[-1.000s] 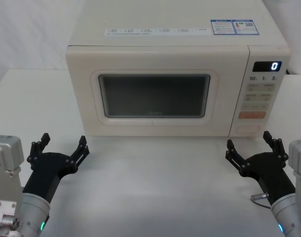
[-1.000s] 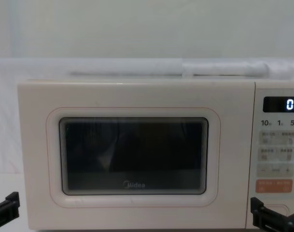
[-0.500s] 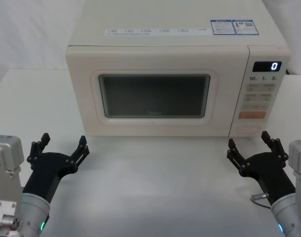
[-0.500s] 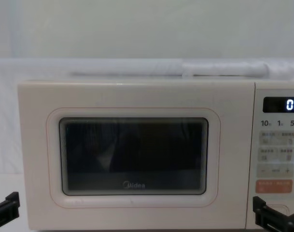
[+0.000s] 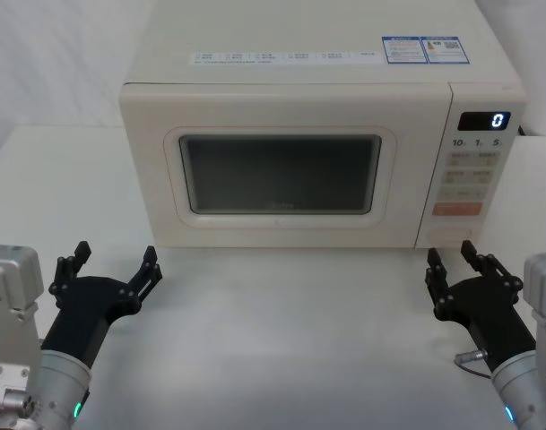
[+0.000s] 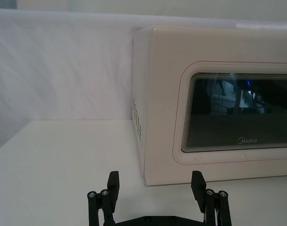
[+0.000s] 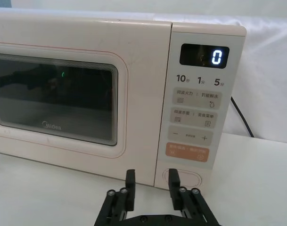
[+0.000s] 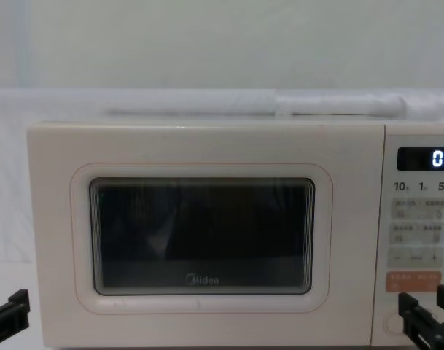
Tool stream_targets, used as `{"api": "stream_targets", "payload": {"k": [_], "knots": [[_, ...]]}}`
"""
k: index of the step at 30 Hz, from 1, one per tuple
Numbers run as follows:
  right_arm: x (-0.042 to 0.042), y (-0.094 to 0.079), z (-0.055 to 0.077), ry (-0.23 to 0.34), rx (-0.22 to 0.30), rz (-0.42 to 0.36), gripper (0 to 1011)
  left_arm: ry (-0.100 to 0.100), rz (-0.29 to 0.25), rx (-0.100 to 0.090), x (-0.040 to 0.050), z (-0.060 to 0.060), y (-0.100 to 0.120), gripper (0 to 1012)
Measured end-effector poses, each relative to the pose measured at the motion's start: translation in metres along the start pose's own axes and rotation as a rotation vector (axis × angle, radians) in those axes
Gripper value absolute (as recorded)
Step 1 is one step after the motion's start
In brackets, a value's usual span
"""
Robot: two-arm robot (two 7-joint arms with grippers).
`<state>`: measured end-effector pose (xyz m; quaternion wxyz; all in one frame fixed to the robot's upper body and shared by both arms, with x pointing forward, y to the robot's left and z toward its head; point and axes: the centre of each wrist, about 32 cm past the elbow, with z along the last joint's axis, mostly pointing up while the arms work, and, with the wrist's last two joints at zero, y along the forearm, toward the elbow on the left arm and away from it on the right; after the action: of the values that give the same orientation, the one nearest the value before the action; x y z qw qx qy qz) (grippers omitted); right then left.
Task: Press the button to open the microwave door with one hand; close the microwave door with the other hand.
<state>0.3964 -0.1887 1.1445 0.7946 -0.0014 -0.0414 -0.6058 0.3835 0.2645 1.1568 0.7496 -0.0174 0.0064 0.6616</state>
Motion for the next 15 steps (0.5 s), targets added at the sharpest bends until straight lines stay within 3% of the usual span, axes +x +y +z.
{"api": "stream_targets", "payload": {"k": [15], "knots": [[0.0000,0.0000,0.0000,0.000,0.000,0.000,14,0.000,0.000,0.000,0.0000,0.0000,0.0000,1001]]}}
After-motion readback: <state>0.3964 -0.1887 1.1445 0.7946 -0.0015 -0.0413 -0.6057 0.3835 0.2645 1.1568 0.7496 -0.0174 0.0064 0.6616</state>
